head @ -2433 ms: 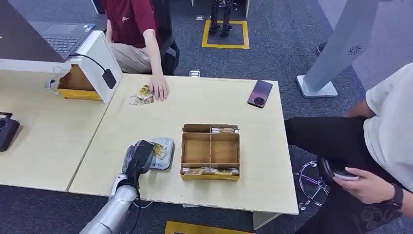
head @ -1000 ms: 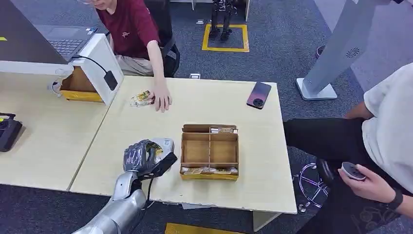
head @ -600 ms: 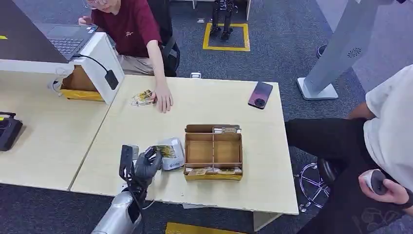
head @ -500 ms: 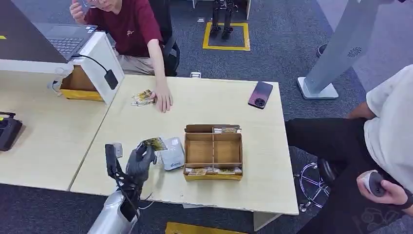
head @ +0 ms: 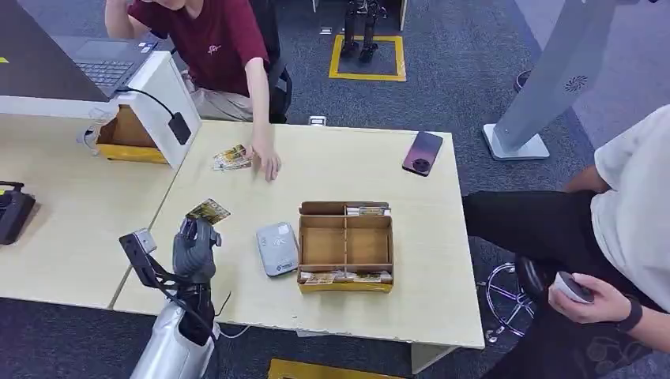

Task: Pass the card to the sensor for recognition and then transmit it.

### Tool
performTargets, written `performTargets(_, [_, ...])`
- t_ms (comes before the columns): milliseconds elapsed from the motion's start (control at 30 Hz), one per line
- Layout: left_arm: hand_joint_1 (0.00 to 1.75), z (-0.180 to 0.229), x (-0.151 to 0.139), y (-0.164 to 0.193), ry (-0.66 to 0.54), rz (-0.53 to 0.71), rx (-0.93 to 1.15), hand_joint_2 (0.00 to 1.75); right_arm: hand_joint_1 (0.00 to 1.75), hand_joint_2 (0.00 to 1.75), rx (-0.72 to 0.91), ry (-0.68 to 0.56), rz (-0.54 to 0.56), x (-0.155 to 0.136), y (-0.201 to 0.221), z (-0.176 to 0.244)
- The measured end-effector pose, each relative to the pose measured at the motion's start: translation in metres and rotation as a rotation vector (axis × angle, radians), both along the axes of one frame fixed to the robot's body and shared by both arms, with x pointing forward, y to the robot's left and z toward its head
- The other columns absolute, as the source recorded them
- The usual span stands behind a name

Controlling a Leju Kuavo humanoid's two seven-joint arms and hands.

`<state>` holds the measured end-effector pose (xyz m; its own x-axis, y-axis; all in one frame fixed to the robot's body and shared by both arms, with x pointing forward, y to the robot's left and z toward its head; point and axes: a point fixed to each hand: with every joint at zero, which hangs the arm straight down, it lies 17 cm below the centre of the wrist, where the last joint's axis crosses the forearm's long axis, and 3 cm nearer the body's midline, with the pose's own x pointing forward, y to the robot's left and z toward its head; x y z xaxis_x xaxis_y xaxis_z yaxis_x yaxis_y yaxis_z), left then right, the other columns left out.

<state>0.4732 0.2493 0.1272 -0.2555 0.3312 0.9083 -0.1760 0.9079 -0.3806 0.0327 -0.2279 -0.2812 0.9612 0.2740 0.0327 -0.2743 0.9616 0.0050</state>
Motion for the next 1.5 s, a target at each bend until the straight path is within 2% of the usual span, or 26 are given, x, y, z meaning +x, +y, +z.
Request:
performTargets(133, [1.75, 0.021, -0.001, 0.023, -0.052, 0.192, 0.257, 1.75, 0.00, 1.75, -0.002, -0.001, 0.018, 0.001, 0.001, 0.000])
performTargets(300, [1.75, 0.039, 0.006, 0.031, -0.100, 0.314, 0.449, 1.75, 0.00, 1.75, -0.004, -0.001, 0.037, 0.002, 0.002, 0.000])
performTargets(500, [1.75, 0.046, 0.023, 0.032, -0.095, 0.370, 0.555, 1.75, 0.00, 1.75, -0.006, -0.001, 0.053, 0.004, 0.002, 0.001])
performTargets(667, [1.75, 0.060, 0.039, 0.030, -0.132, 0.405, 0.780, 1.75, 0.00, 1.75, -0.008, 0.001, 0.074, 0.007, 0.002, 0.001])
performTargets(967, [1.75, 0.050, 0.041, 0.052, -0.066, 0.463, 0.807, 1.75, 0.00, 1.75, -0.008, 0.004, 0.088, 0.007, 0.003, 0.001])
performTargets(1433, [1.75, 0.042, 0.041, 0.060, -0.028, 0.485, 0.775, 1.75, 0.00, 1.75, -0.006, 0.005, 0.090, 0.008, 0.003, 0.001])
performTargets(1467, [0.00, 0.042, 0.040, 0.060, -0.028, 0.486, 0.775, 1.75, 0.00, 1.75, -0.006, 0.005, 0.090, 0.008, 0.003, 0.001])
performTargets(1500, [0.00, 0.042, 0.040, 0.060, -0.028, 0.486, 0.774, 1.75, 0.00, 1.75, -0.006, 0.005, 0.090, 0.008, 0.003, 0.001])
